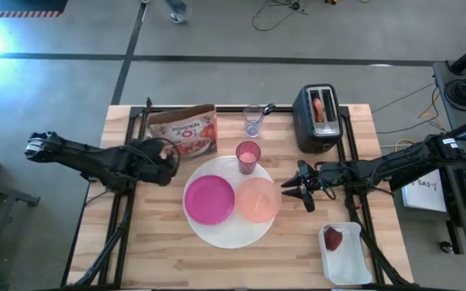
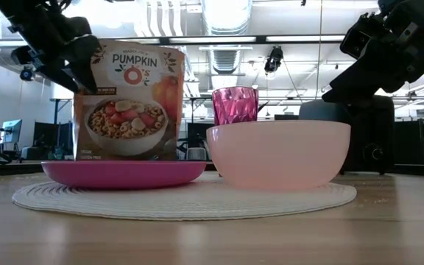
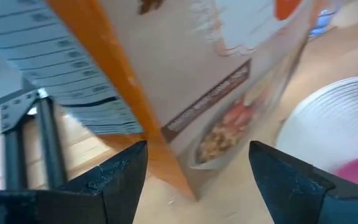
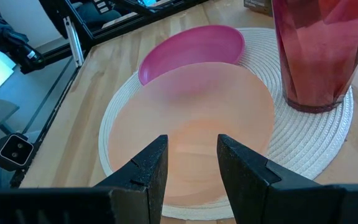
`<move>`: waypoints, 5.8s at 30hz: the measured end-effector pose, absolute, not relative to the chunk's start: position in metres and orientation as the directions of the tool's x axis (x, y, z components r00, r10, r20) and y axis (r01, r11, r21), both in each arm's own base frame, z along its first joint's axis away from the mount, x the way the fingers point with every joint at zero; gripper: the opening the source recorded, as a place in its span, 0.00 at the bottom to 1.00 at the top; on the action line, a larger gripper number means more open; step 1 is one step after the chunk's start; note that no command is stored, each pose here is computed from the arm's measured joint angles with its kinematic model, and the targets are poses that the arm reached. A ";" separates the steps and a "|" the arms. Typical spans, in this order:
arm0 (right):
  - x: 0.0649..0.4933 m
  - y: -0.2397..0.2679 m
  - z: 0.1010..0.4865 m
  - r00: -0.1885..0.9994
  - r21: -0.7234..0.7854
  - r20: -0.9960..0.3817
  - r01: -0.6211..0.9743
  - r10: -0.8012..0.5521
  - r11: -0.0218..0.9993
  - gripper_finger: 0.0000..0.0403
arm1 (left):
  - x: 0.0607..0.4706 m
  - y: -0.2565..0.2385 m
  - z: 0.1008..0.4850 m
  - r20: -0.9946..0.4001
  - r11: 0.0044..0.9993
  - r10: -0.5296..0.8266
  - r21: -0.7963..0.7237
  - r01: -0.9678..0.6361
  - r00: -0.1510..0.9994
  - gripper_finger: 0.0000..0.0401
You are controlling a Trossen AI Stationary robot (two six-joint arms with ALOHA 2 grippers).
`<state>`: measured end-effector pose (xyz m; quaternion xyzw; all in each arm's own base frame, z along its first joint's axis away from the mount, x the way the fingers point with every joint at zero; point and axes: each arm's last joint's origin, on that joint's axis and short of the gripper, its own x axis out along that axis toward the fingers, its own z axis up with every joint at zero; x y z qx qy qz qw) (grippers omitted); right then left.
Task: Arrange a breakfast setting
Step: Pour the cereal from the orange cereal box into the orange bowl on the white mat
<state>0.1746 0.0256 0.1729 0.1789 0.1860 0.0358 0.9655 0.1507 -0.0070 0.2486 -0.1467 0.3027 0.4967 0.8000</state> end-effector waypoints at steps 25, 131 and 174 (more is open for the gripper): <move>0.175 0.026 0.173 0.928 0.359 -0.346 -0.003 0.135 0.933 0.32 | 0.130 -0.001 0.263 -0.647 0.393 0.744 0.223 -0.892 0.166 0.66; 0.175 0.026 0.173 0.928 0.359 -0.346 -0.002 0.135 0.933 0.32 | 0.177 0.012 0.226 -0.560 0.703 0.559 -0.070 -0.708 0.611 0.84; 0.175 0.026 0.173 0.928 0.359 -0.346 -0.003 0.136 0.933 0.32 | 0.214 0.015 0.183 -0.510 0.646 0.706 0.177 -0.743 0.493 0.04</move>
